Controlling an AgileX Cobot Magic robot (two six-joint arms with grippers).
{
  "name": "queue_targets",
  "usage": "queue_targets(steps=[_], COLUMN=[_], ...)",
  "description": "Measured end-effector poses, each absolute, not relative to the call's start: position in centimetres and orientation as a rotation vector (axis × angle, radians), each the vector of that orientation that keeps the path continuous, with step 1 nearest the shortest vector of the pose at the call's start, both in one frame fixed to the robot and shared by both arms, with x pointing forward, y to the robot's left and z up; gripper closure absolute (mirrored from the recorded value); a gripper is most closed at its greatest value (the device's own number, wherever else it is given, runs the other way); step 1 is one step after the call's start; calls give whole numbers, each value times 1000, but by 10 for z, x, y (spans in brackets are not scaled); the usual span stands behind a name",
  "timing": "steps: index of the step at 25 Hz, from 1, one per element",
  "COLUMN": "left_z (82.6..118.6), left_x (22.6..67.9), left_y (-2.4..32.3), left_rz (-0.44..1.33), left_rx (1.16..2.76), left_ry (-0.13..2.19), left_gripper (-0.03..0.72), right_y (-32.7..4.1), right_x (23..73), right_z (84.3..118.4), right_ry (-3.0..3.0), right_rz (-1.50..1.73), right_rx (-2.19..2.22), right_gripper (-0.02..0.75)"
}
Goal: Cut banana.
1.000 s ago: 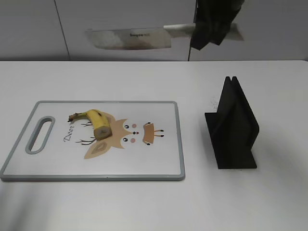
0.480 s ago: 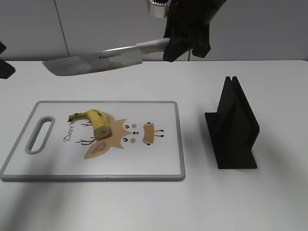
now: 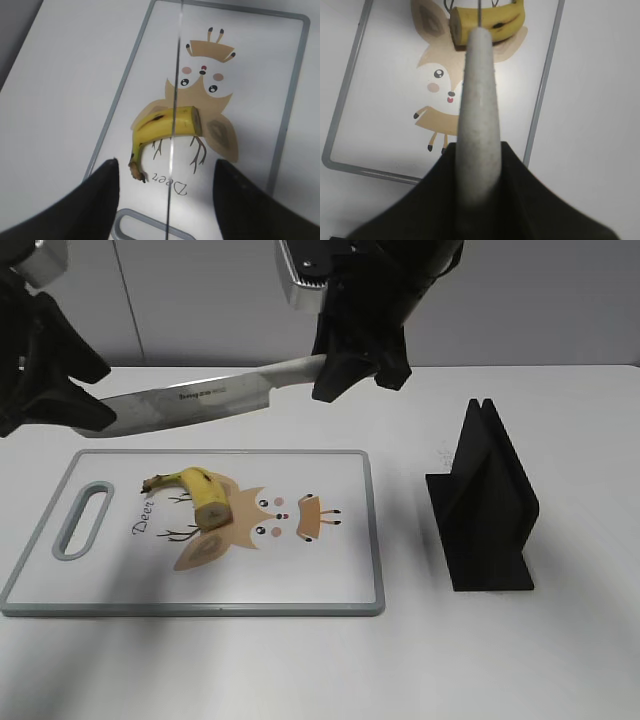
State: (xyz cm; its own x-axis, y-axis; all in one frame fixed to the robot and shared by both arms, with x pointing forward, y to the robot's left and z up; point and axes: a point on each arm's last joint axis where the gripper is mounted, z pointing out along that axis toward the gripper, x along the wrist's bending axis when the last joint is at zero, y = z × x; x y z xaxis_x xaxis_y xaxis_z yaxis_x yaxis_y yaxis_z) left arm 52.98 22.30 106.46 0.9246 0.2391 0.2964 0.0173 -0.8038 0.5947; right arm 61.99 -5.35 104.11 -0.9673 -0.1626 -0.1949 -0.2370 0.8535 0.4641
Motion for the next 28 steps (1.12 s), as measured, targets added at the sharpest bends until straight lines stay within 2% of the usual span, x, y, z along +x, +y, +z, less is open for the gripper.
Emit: queue_targets(steps=[5,7,15,20,23,28], left_z=[1047,1042,1024,1023,1023,1020], left_x=[541,543,546,551,551,553], left_y=[218,218,216,217,217,217], left_rz=[441,424,290,347,352,355], left_rx=[2488,2491,2513,2516,2519,2522], left_ry=[199,208,204,227,226,233], left_gripper=[125,149,375,520,649,690], right_y=[-45,-45,-43,-42,-41,-40], right_x=[618,620,622,624,626,628], right_z=[1037,1031,1021,1014,1010,1009], right_ry=[2881,2893,2915,2931,2931,2914], right_rz=[774,770,763,763,767,771], right_rx=[-323,-322,-318,-314,-304,-294], right_gripper=[569,569,569,569,569,569])
